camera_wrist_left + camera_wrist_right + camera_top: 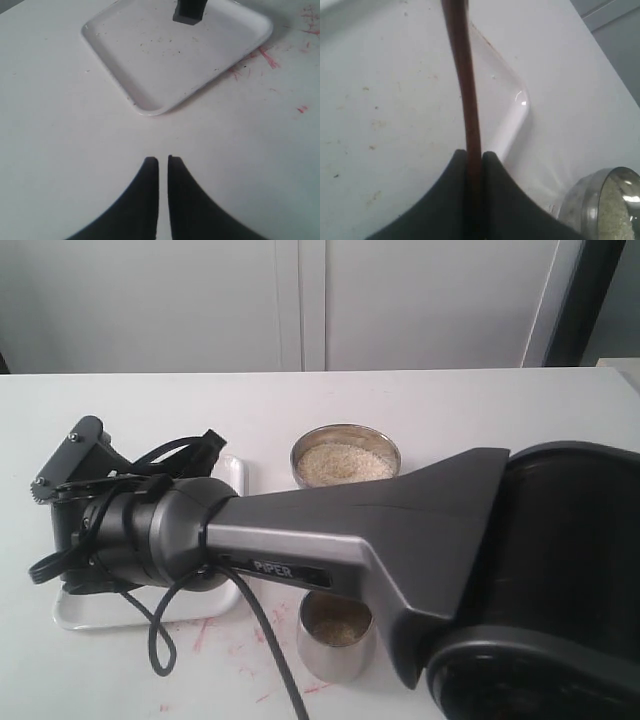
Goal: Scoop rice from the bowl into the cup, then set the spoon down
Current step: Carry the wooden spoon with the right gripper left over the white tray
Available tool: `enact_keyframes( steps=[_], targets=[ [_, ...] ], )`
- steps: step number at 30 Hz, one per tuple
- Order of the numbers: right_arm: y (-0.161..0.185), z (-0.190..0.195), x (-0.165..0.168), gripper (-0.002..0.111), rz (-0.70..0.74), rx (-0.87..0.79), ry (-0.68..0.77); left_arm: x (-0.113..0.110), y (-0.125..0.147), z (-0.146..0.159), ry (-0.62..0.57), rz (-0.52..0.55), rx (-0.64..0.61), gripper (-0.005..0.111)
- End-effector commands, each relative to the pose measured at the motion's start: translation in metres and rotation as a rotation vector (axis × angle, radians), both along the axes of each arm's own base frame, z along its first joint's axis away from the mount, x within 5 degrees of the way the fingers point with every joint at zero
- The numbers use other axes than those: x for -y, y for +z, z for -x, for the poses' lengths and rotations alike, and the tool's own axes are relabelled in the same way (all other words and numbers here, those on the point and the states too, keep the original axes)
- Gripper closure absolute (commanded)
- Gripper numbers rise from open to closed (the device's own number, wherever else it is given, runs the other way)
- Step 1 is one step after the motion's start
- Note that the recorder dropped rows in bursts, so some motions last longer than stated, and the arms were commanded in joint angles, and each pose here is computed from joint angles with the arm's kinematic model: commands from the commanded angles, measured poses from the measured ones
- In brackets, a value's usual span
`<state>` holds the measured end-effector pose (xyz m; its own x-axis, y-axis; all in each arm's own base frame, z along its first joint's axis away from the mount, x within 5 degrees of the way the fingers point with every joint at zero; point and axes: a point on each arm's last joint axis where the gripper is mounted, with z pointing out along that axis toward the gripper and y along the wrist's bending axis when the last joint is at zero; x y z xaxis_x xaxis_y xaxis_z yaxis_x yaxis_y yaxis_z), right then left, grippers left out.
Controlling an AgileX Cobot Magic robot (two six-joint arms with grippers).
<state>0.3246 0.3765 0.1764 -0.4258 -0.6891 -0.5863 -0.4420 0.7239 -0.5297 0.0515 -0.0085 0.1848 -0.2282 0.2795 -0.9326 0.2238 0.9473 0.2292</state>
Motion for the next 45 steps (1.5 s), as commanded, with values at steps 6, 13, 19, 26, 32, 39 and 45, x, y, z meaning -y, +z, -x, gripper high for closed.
enact_keyframes(
  steps=[6, 13, 19, 26, 32, 39, 45],
  targets=[
    [-0.001, 0.0, -0.001, 0.108, -0.012, -0.04, 0.015, 0.0, -0.006, 0.001, 0.0, -0.001, -0.04, 0.092],
    [-0.001, 0.0, -0.001, 0.108, 0.009, -0.043, 0.035, 0.0, -0.006, 0.001, 0.0, -0.001, -0.04, 0.092],
    [-0.011, 0.0, -0.001, 0.108, 0.053, -0.065, 0.046, 0.0, -0.006, 0.001, 0.0, -0.001, -0.04, 0.092],
    [-0.031, 0.0, -0.002, 0.108, 0.09, -0.094, 0.047, 0.0, -0.006, 0.001, 0.0, -0.001, -0.04, 0.092],
    [-0.04, 0.0, -0.002, 0.108, 0.106, -0.103, 0.055, 0.0, -0.006, 0.001, 0.0, -0.001, -0.04, 0.092],
    [-0.042, 0.0, -0.003, 0.108, 0.104, -0.105, 0.061, 0.0, -0.006, 0.001, 0.0, -0.001, -0.04, 0.092],
    [-0.043, 0.0, -0.003, 0.108, 0.104, -0.107, 0.06, 0.0, -0.006, 0.001, 0.0, -0.001, -0.04, 0.092]
  ],
)
